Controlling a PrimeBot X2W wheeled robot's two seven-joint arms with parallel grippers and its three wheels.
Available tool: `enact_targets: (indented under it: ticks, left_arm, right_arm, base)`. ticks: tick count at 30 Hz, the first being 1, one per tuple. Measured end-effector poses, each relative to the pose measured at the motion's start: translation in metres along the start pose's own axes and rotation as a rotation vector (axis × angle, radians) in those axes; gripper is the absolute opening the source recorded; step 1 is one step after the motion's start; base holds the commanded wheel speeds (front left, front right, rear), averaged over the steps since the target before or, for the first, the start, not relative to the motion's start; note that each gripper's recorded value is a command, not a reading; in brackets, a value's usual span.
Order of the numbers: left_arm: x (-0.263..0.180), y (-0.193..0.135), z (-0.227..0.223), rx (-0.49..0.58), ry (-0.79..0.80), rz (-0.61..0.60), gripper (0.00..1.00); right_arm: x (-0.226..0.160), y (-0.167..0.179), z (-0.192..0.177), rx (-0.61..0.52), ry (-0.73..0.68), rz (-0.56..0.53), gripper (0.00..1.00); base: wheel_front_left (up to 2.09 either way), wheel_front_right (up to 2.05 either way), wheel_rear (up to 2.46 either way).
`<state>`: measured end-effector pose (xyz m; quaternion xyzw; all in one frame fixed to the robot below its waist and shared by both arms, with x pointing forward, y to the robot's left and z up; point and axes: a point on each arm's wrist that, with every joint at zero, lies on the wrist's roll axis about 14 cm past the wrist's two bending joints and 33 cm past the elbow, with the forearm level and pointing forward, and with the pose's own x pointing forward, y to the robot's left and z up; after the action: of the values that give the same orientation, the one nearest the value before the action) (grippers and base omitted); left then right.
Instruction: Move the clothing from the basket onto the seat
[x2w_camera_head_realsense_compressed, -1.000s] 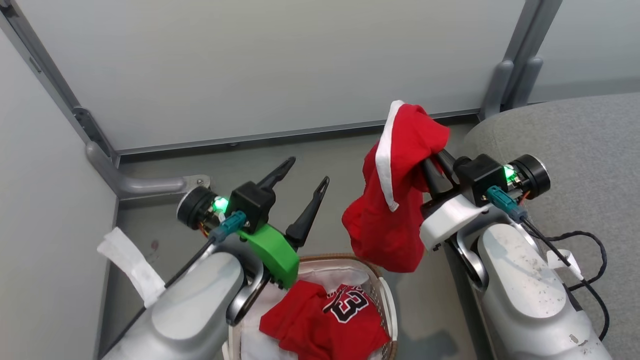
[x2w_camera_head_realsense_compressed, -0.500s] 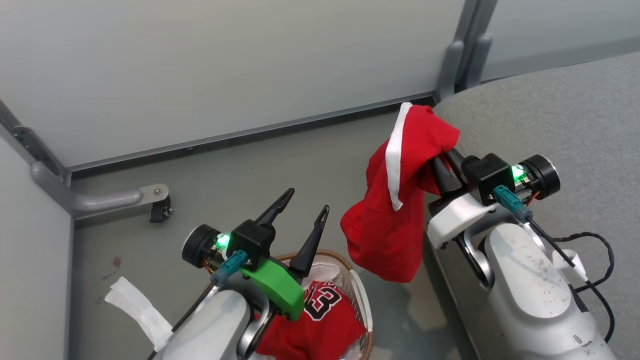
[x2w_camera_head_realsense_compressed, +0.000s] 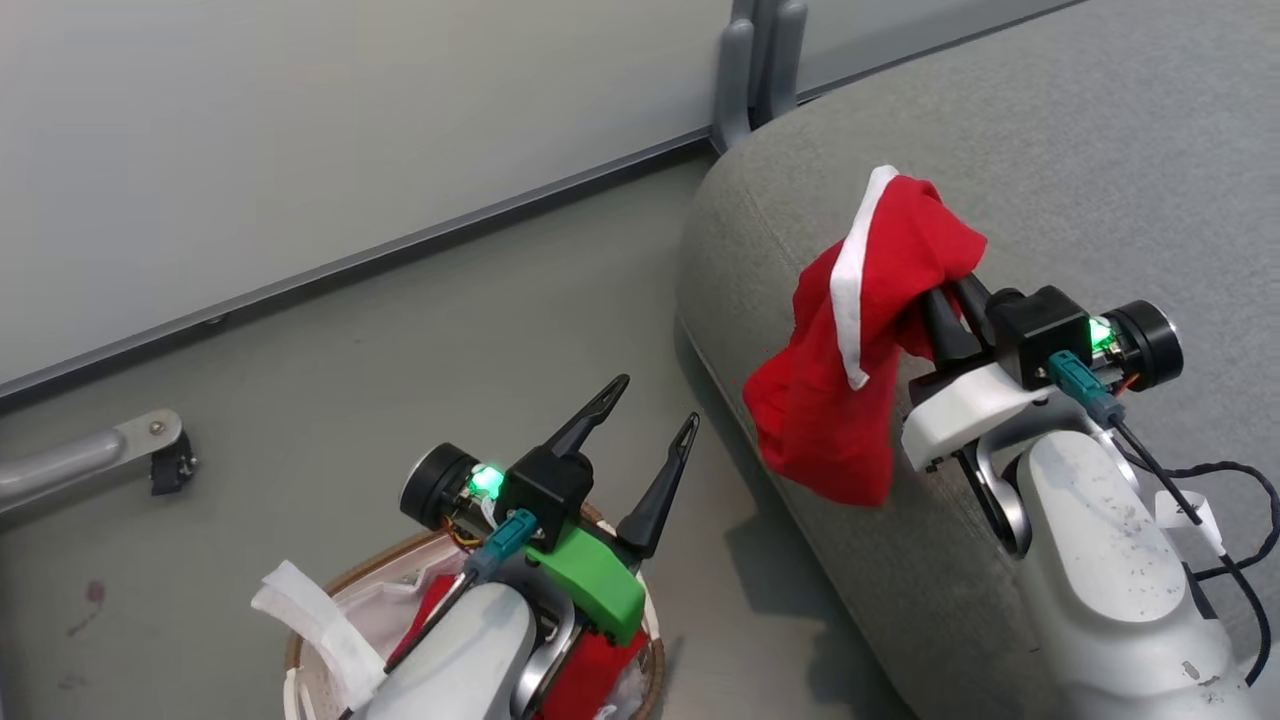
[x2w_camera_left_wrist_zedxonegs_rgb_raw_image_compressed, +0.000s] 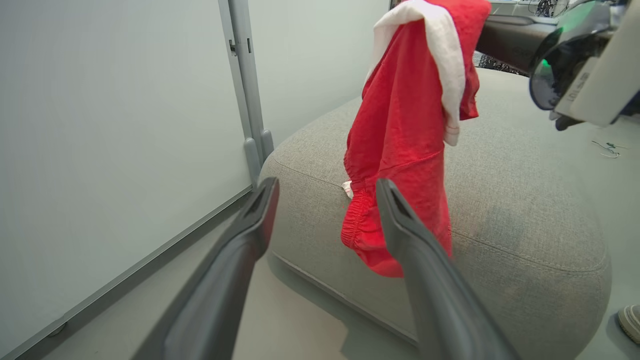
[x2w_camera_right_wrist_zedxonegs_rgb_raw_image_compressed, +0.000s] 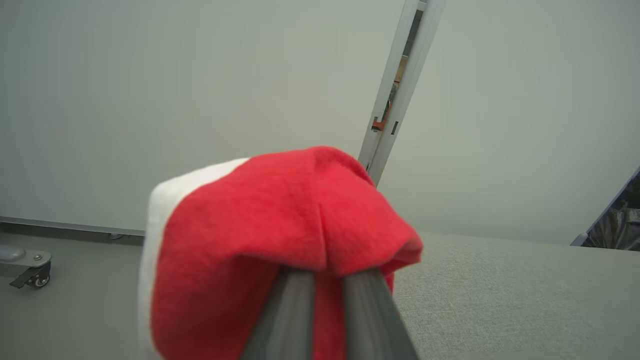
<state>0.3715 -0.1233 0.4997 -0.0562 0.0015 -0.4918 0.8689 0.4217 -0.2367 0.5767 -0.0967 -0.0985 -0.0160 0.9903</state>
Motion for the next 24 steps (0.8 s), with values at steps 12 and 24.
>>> enact_targets:
  ticks: [12, 24]
  left_arm:
    - [0.018, -0.004, -0.02, -0.038, 0.015, -0.067, 1.0]
    - [0.026, 0.05, -0.043, -0.06, 0.002, -0.018, 1.0]
  right_arm:
    - [0.03, -0.042, -0.001, -0.092, 0.002, -0.065, 0.0]
    - [0.134, -0.129, 0.024, -0.361, -0.045, -0.138, 0.0]
  base:
    - [0.0, 0.0, 0.0]
    - [0.0, 0.0, 0.0]
